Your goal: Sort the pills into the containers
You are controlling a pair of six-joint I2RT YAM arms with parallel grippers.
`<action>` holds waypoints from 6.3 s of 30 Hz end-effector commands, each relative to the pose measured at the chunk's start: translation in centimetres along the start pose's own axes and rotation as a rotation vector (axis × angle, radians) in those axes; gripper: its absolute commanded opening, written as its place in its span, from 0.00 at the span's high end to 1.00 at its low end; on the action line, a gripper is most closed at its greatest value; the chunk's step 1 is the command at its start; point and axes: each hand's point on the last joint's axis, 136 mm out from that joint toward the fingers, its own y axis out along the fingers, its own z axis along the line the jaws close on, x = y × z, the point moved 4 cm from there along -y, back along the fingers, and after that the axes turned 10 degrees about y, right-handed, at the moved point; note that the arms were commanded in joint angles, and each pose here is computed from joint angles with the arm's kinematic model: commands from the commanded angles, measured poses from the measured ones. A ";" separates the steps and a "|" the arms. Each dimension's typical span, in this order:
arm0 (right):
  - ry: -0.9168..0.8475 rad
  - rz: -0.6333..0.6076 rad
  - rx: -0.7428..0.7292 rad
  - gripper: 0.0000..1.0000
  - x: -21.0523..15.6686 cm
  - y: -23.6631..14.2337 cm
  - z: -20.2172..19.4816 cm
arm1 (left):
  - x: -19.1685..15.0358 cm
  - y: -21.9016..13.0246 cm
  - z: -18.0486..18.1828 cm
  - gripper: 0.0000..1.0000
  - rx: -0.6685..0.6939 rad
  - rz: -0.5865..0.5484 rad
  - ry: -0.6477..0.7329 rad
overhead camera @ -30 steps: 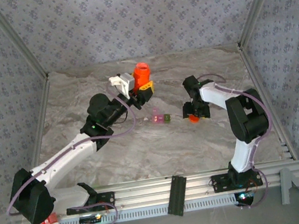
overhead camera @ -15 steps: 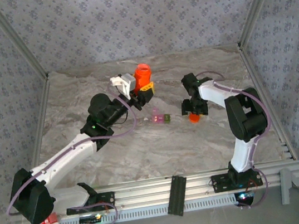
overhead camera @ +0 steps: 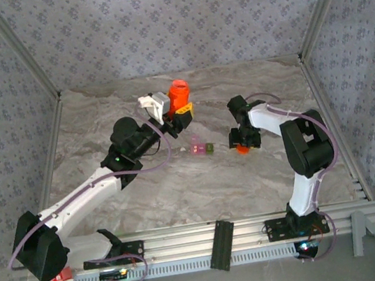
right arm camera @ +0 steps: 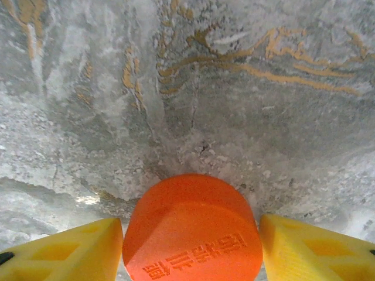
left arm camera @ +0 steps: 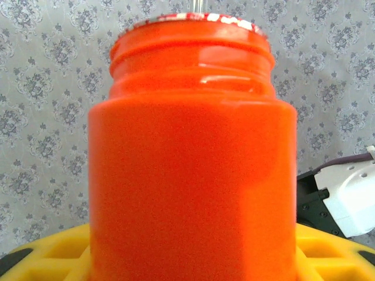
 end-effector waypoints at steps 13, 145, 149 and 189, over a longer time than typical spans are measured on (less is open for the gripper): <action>-0.014 0.003 -0.007 0.54 -0.7 -0.5 -0.4 | 3.0 -0.4 -0.4 1.00 -0.023 -0.079 0.029; -0.470 0.114 0.930 0.47 -4.9 -23.8 13.0 | -11.4 0.4 -2.4 1.00 -0.190 0.186 0.266; -0.458 0.093 0.935 0.41 -4.5 -24.4 12.8 | -11.5 0.4 -2.3 1.00 -0.189 0.188 0.268; -0.332 -0.199 0.889 0.10 -1.4 -29.1 10.8 | -9.9 1.4 -0.9 1.00 -0.159 0.067 0.021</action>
